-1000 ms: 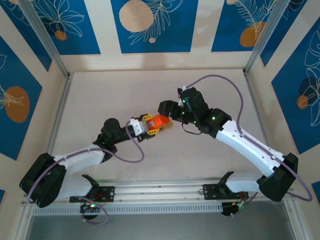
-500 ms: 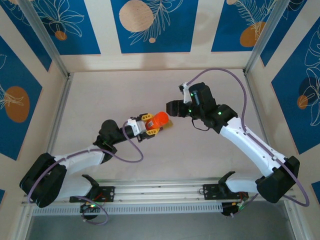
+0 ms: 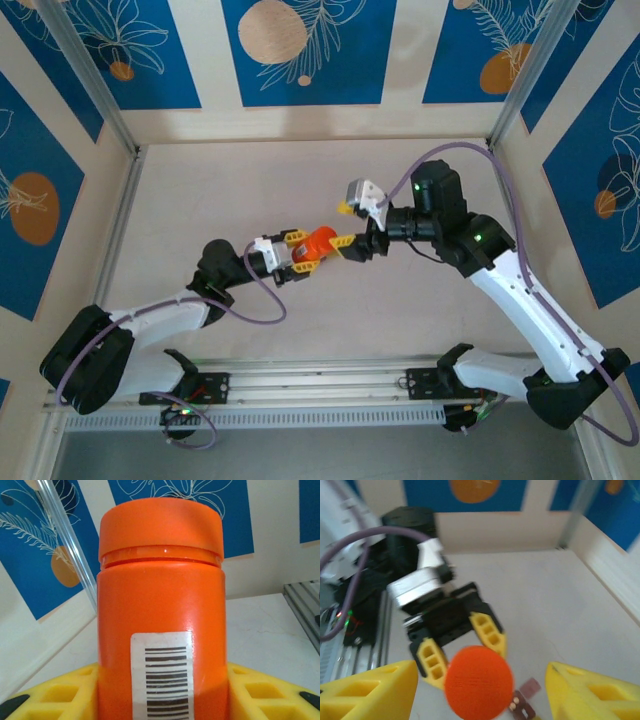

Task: Sort the pills into containers

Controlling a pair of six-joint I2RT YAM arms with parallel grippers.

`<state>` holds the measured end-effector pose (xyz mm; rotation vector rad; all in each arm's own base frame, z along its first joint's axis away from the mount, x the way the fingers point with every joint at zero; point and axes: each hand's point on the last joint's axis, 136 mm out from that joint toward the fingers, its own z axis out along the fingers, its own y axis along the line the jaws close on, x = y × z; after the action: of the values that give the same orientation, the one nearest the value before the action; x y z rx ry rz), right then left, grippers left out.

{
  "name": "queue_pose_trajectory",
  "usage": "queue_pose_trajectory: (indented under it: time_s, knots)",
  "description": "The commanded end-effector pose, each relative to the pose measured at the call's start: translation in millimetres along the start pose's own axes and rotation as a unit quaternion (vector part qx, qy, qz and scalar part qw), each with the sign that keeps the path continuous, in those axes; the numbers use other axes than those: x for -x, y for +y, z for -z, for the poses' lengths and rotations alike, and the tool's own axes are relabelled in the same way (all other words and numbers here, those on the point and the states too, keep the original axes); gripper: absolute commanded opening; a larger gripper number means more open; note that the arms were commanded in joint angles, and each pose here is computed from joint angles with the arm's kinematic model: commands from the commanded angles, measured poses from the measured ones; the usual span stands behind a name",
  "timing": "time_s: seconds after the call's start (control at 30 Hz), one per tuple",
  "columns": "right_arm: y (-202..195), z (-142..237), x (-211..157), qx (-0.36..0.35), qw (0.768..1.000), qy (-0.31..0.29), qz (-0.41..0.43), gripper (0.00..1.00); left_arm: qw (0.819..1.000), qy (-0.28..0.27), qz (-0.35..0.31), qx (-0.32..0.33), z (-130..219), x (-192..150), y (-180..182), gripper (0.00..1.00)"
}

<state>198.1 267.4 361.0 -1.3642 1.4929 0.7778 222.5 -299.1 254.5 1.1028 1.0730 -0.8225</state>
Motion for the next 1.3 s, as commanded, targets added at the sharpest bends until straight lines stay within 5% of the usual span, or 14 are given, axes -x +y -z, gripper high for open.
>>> queue_pose_trajectory:
  time_s: [0.0, 0.5, 0.8, 0.97, 1.1, 1.27]
  knots:
    - [27, -8, -1, 0.073, 0.994, -0.02, 0.084, 0.67, 0.999, -0.031, -0.009, -0.03, -2, 20, -5, 0.0]
    - [30, -33, -36, 0.138, 0.985, 0.052, 0.087, 0.65, 0.997, -0.045, -0.002, -0.057, -1, 26, -13, 0.0]
    - [17, -41, -43, 0.107, 0.99, 0.066, 0.06, 0.38, 0.998, -0.046, -0.006, -0.038, -1, 27, -7, 0.0]
    - [-12, -54, -57, 0.024, 0.993, 0.099, -0.052, 0.37, 0.999, -0.046, -0.025, -0.007, 1, 31, 3, 0.0]
    - [-25, -61, -69, -0.016, 0.975, 0.125, -0.186, 0.37, 0.998, -0.046, -0.045, 0.009, 0, 33, 9, 0.0]
    - [-38, -64, -109, -0.102, 0.899, 0.186, -0.382, 0.41, 0.996, -0.047, -0.068, 0.031, 0, 38, 17, 0.0]
